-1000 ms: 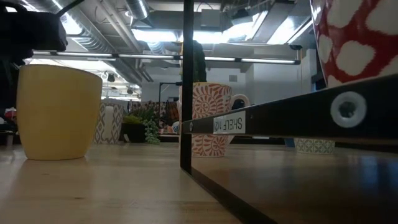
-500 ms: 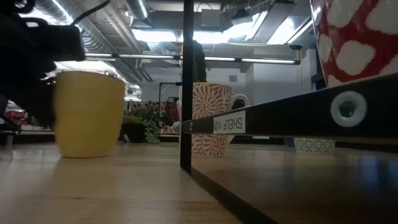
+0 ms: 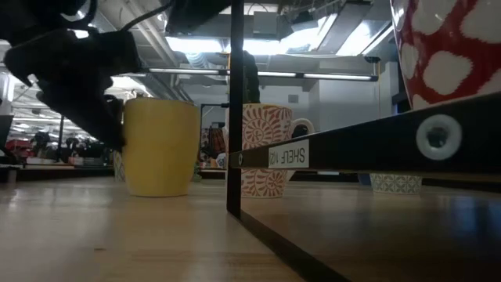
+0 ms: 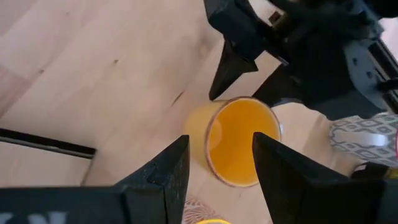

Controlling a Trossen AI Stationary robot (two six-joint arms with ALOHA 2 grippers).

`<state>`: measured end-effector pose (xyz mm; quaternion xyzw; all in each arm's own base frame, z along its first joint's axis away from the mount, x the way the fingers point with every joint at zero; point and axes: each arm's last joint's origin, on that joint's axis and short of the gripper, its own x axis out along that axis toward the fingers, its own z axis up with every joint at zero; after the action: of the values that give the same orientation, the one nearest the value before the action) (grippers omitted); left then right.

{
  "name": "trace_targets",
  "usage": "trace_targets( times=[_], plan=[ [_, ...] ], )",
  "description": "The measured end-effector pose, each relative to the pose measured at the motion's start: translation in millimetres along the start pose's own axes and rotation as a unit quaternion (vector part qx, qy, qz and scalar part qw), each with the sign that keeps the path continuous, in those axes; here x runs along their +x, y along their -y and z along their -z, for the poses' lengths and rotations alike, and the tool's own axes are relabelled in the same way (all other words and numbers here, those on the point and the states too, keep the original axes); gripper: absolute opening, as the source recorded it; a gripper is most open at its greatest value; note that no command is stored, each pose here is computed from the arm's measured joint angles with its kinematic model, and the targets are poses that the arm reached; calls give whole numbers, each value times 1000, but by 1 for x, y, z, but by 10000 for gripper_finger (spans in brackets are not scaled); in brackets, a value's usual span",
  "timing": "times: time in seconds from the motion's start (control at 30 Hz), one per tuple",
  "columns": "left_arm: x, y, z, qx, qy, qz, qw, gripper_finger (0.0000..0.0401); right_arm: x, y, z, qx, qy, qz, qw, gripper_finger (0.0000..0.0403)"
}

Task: Place coffee mugs
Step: Put the yellow mug on the shelf

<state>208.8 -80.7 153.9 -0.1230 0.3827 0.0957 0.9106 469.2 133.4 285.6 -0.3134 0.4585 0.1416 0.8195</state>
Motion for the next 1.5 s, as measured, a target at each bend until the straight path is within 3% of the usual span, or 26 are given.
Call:
trace_targets(
  times=[0.3, 0.6, 0.83, 1.0, 1.17, 1.5],
  plan=[
    [4, -11, -9, -13, 10, -14, 1000, 247, 27, 16, 15, 7, -18, -44, 999, 161],
    [8, -21, -15, -20, 15, -28, 999, 247, 30, 31, 24, 22, -20, -45, 999, 161],
    [9, -24, -18, -19, 15, -25, 999, 247, 1, 33, 28, 19, -24, -60, 998, 161],
    [9, -25, -19, -20, 17, -26, 999, 247, -4, 35, 39, -24, -70, -68, 995, 161],
    [9, -25, -19, -20, 19, -26, 999, 247, -1, 40, 38, -77, -56, -61, 994, 161],
    [7, -27, -19, -24, 17, -32, 999, 247, 9, 38, 37, -92, -46, -69, 992, 161]
  ],
)
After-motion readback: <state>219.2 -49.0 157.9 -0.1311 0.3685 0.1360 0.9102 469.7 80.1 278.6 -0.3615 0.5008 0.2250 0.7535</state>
